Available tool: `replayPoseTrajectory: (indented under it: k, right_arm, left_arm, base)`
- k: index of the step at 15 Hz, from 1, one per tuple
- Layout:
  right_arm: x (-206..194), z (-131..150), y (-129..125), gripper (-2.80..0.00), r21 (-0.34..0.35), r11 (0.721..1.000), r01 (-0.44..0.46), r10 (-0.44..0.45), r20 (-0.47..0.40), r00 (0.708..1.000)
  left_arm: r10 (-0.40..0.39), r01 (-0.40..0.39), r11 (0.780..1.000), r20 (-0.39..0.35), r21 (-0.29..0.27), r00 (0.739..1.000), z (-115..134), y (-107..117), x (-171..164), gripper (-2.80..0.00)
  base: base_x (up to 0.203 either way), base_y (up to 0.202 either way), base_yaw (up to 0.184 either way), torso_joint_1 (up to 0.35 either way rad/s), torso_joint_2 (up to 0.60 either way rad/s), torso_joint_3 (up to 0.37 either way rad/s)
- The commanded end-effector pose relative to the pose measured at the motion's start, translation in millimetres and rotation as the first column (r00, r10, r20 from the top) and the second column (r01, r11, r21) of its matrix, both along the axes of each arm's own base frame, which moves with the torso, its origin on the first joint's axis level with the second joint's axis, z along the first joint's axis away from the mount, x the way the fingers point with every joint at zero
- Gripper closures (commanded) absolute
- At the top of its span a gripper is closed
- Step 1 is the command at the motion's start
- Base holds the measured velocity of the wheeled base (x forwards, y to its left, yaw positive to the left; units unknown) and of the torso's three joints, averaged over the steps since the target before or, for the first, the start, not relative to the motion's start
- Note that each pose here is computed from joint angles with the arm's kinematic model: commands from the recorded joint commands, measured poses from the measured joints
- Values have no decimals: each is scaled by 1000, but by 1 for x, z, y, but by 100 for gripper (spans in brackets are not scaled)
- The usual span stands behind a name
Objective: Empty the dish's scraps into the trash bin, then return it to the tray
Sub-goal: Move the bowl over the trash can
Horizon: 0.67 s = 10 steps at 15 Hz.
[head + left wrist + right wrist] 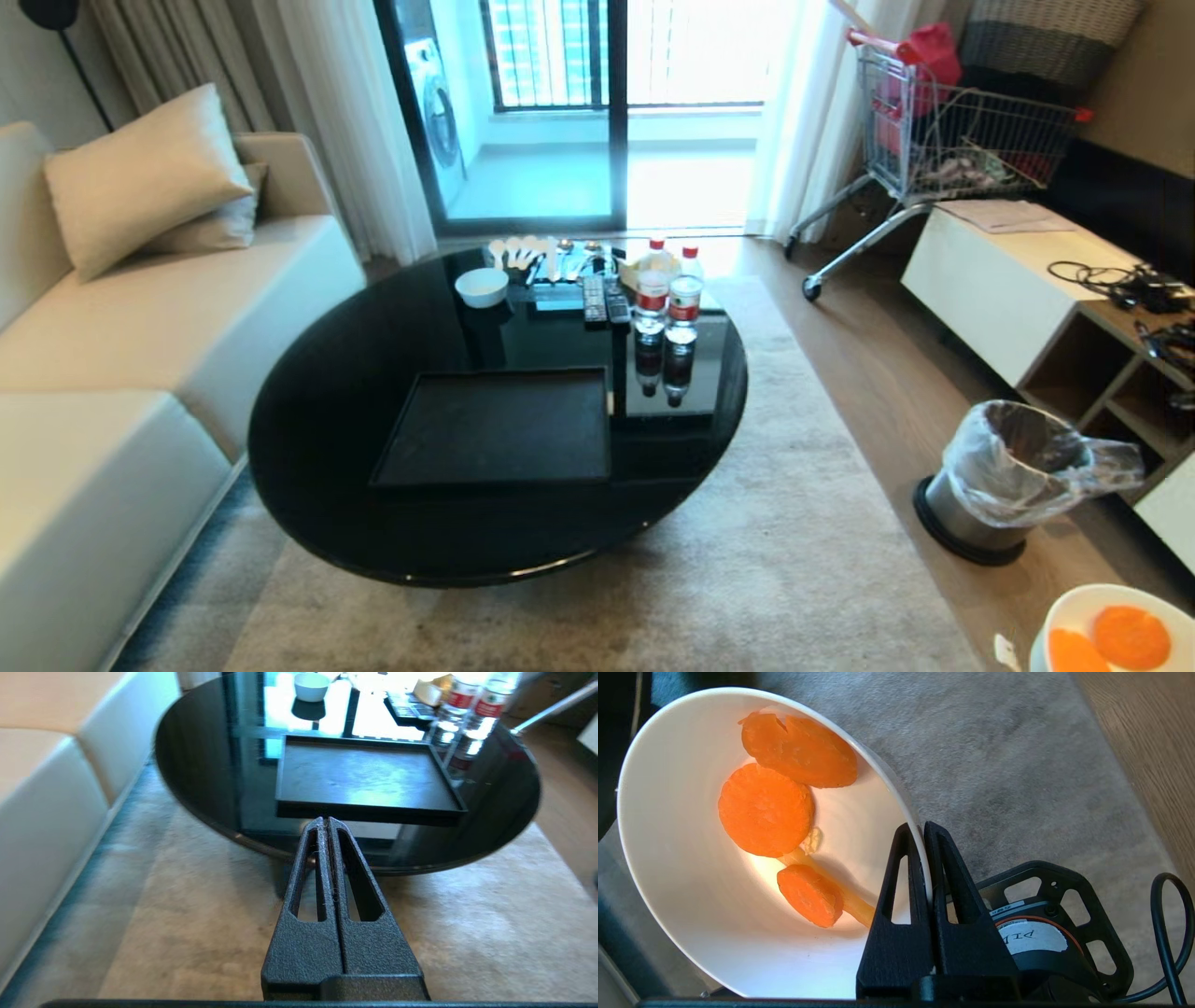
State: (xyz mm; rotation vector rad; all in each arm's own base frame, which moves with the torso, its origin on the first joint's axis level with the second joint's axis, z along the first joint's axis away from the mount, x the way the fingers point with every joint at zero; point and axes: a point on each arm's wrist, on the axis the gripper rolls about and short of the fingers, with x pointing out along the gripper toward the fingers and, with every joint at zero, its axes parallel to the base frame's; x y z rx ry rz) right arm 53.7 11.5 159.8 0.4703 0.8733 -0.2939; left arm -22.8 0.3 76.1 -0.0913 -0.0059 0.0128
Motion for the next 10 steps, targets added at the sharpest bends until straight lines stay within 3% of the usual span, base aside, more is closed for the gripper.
replayPoseTrajectory:
  k: [1,10]
  right_arm:
    - [0,-1,0,0,0,1000,5,-5,-8,1000]
    - [-1,-1,0,0,9,1000,23,-23,-10,1000]
  left_arm:
    - [1,-1,1000,1,-1,1000,0,0,0,0]
    - [1,-1,1000,1,-1,1000,0,0,0,0]
  base:
    - [3,11,-162,2,7,-2]
    - [1,10,-166,3,2,4]
